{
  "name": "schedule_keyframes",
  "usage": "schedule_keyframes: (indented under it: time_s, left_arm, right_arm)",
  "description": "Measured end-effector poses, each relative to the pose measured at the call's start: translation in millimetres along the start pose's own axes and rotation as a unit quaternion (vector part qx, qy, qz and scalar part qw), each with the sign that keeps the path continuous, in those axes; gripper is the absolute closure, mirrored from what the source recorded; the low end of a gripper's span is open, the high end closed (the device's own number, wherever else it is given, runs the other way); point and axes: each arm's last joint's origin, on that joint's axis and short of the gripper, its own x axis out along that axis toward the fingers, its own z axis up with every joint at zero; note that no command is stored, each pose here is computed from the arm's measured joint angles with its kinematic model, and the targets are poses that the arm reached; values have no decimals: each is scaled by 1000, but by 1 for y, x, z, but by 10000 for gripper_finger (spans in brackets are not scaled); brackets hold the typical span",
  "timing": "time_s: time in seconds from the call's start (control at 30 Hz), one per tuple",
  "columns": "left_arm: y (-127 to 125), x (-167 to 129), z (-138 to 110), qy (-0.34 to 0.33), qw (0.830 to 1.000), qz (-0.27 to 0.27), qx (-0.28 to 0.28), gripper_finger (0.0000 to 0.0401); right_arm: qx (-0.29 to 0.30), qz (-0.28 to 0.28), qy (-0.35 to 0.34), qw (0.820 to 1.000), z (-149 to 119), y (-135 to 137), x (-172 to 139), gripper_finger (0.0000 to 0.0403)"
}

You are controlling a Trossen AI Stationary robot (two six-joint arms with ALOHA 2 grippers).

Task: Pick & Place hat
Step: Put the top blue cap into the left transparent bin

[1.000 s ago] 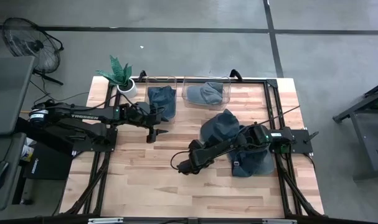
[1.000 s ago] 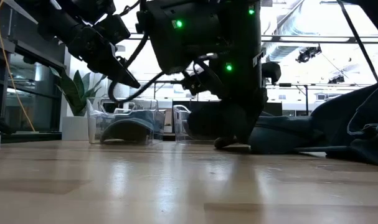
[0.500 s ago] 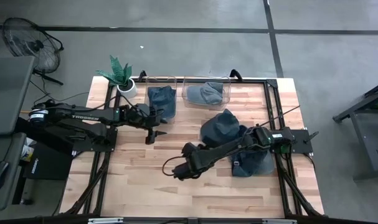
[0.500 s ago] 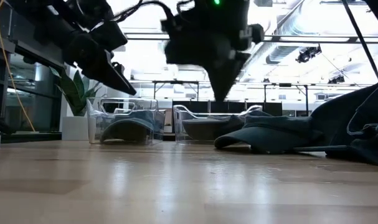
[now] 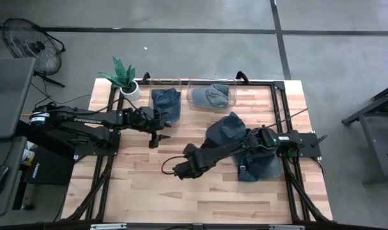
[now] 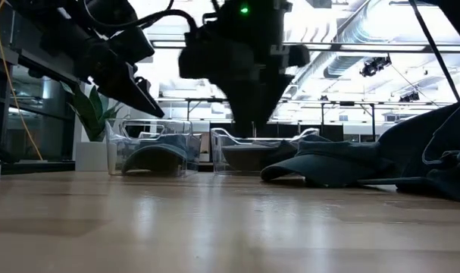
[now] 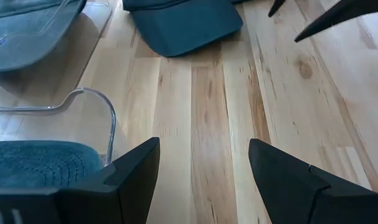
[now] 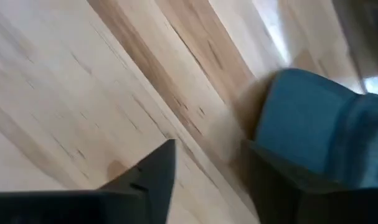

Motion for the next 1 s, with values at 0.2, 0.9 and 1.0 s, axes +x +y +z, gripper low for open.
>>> schedule_keyframes:
  time_s: [0.2, 0.9, 1.0]
  left_arm:
    - [0, 0, -2, 10, 1000, -4, 1, 160]
    - [0, 0, -1, 6, 1000, -4, -5, 160]
    - [0, 0, -1, 6, 1000, -4, -5, 160]
  right_arm:
    - [50, 22, 27, 998, 11, -3, 26, 157]
    - [46, -27, 88, 995, 2, -17, 66, 150]
    - [29, -35, 94, 995, 1, -19, 65, 150]
